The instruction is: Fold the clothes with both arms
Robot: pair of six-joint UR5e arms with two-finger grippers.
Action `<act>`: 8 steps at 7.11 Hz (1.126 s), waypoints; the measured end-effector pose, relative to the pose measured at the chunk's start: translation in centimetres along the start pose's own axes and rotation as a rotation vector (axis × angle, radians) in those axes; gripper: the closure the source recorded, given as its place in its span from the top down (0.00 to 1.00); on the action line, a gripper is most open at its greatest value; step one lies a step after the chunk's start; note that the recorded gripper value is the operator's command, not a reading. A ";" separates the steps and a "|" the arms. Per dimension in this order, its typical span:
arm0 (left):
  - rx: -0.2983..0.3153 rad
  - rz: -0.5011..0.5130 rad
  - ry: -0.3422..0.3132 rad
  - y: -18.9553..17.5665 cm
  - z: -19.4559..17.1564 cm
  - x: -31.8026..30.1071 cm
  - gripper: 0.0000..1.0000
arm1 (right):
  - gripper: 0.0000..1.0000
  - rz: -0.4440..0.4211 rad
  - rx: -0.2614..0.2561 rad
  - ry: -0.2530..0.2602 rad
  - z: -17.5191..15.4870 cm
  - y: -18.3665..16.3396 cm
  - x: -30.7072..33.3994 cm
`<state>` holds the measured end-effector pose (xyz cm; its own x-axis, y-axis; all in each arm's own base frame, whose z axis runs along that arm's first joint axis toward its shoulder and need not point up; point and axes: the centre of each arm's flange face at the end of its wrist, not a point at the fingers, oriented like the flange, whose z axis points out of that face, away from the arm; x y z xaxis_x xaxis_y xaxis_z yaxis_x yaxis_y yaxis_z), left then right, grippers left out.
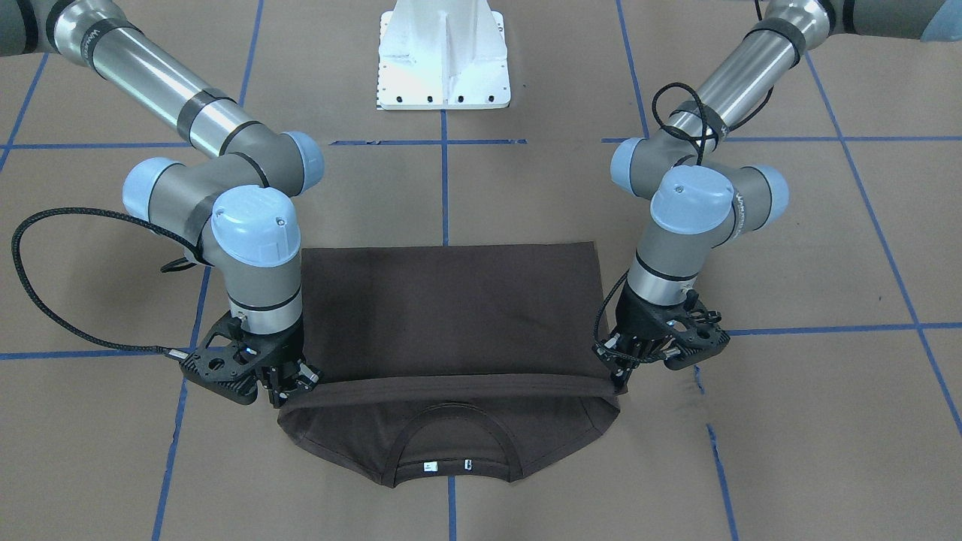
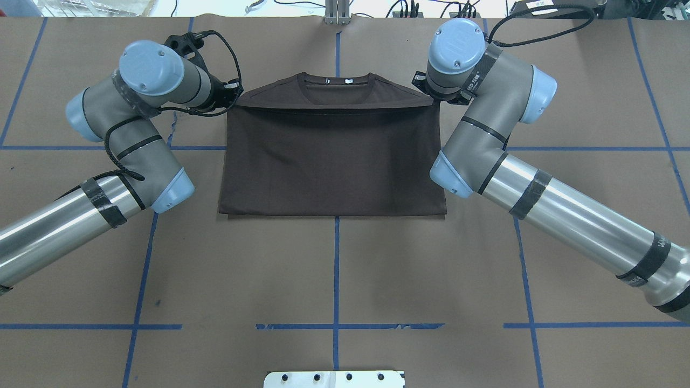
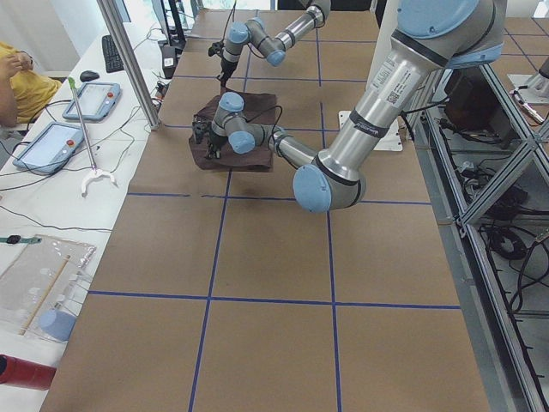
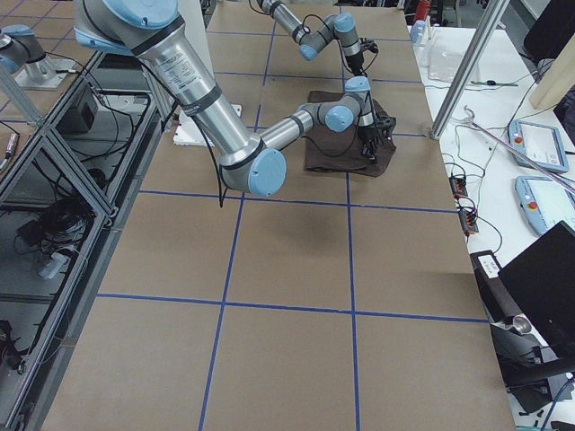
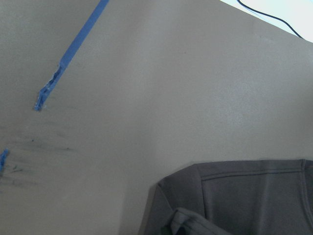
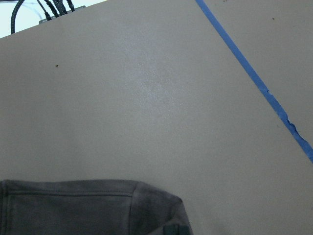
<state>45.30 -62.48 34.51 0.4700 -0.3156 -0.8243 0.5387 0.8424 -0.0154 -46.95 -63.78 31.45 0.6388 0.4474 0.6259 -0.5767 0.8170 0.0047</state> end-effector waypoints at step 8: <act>0.017 -0.003 0.077 -0.5 -2.0 -1.7 0.50 | 0.64 -0.041 0.042 -0.133 -2.9 6.0 5.0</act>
<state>42.81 -61.49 34.76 0.4134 -0.2826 -0.8656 0.5517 0.8340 -0.0088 -45.70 -55.62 32.37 0.5912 0.3593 0.7220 -0.5737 0.8166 0.0634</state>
